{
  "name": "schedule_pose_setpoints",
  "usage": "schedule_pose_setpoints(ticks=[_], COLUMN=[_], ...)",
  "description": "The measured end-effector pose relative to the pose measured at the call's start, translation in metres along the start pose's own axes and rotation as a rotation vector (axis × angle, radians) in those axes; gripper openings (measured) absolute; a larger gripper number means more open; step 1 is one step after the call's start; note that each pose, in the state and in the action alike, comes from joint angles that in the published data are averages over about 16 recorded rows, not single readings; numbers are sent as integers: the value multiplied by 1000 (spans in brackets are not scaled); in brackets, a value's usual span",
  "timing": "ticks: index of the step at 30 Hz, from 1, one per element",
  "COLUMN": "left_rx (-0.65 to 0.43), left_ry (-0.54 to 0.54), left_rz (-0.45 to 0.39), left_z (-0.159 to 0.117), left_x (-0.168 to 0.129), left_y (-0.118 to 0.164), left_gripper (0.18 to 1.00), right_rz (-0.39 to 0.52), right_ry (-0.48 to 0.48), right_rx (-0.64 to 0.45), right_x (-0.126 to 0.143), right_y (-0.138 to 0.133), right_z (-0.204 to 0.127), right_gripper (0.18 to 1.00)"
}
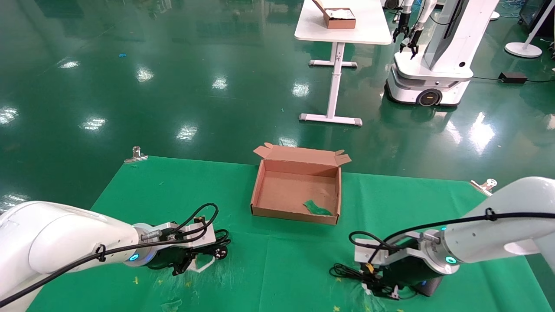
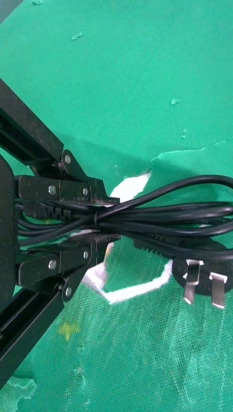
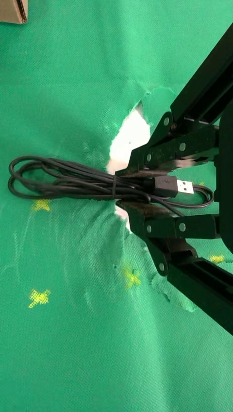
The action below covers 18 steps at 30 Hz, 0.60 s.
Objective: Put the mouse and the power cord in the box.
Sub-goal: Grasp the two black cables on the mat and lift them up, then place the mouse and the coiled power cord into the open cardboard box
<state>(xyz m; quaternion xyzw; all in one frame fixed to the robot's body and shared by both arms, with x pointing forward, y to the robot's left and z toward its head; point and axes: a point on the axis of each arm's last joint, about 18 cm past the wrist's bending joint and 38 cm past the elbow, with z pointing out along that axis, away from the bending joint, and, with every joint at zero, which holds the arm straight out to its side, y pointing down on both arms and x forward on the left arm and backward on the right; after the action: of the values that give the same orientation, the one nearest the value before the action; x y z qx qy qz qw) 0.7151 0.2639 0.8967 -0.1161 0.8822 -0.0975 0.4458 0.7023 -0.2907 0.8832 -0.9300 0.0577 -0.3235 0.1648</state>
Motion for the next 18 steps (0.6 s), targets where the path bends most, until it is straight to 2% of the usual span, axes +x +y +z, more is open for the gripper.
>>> schedule_pose_setpoints(ticks=[3, 8, 18], left_rx=[0, -1, 7], left_ry=[0, 0, -3], left_rz=[0, 0, -3], left_z=[0, 0, -3], left_x=[0, 0, -3], left_y=[0, 0, -1], left_gripper=[340, 291, 267], right_rz=[0, 0, -17], right_ry=[1, 2, 34], right_rx=[0, 0, -1], right_x=[0, 0, 11], right_y=[0, 0, -3], right_z=[0, 0, -11], right_gripper=[320, 268, 230])
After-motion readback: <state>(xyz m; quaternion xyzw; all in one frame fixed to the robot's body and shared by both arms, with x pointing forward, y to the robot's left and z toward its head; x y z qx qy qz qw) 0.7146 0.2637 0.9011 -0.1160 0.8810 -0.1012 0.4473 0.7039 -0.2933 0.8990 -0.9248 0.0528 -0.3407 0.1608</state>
